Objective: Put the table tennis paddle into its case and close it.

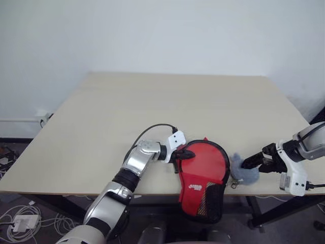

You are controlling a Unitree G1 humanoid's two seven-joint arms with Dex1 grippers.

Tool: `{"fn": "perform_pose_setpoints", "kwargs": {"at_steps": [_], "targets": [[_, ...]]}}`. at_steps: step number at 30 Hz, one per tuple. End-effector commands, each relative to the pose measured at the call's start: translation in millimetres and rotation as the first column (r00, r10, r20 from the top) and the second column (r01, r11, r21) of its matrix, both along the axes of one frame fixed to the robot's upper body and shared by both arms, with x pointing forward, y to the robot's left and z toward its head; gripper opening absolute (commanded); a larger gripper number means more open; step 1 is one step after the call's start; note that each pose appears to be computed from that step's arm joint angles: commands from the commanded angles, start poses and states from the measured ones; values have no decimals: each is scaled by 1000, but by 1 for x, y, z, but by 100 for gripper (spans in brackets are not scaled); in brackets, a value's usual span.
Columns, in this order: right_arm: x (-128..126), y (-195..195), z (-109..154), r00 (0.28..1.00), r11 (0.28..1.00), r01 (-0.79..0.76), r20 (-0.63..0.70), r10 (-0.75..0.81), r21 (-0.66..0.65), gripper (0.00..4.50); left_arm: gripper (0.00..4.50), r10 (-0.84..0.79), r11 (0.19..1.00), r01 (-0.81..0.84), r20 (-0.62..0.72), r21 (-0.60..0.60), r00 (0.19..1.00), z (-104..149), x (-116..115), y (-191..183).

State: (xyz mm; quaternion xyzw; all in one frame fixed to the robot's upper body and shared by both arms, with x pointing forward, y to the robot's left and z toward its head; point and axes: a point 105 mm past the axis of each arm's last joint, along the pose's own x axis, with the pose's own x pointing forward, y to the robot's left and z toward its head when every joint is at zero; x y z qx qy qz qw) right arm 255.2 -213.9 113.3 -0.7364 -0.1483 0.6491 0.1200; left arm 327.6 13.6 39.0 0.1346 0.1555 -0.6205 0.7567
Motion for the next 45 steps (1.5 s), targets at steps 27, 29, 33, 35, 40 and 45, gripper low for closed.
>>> {"fn": "perform_pose_setpoints", "kwargs": {"at_steps": [27, 29, 33, 35, 40, 45], "targets": [[-52, 16, -10, 929, 978, 209, -317, -192, 19, 15, 0, -91, 993, 95, -59, 63, 994, -26, -17, -16], [-66, 21, -5, 889, 969, 246, -400, -221, 10, 15, 0, -89, 994, 93, -56, 64, 994, -26, -16, -15], [-81, 29, 2, 843, 967, 255, -485, -233, -20, 15, 0, -85, 994, 89, -55, 66, 995, -26, -14, -14], [-81, 30, 3, 838, 966, 255, -491, -237, -32, 15, 0, -85, 994, 88, -56, 66, 995, -26, -14, -14], [-83, 37, 1, 824, 969, 245, -518, -231, -43, 15, 0, -81, 994, 85, -56, 67, 995, -26, -14, -13], [-79, 41, 0, 822, 968, 247, -521, -230, -37, 15, 0, -94, 993, 98, -57, 68, 994, -27, -16, -13]]}}
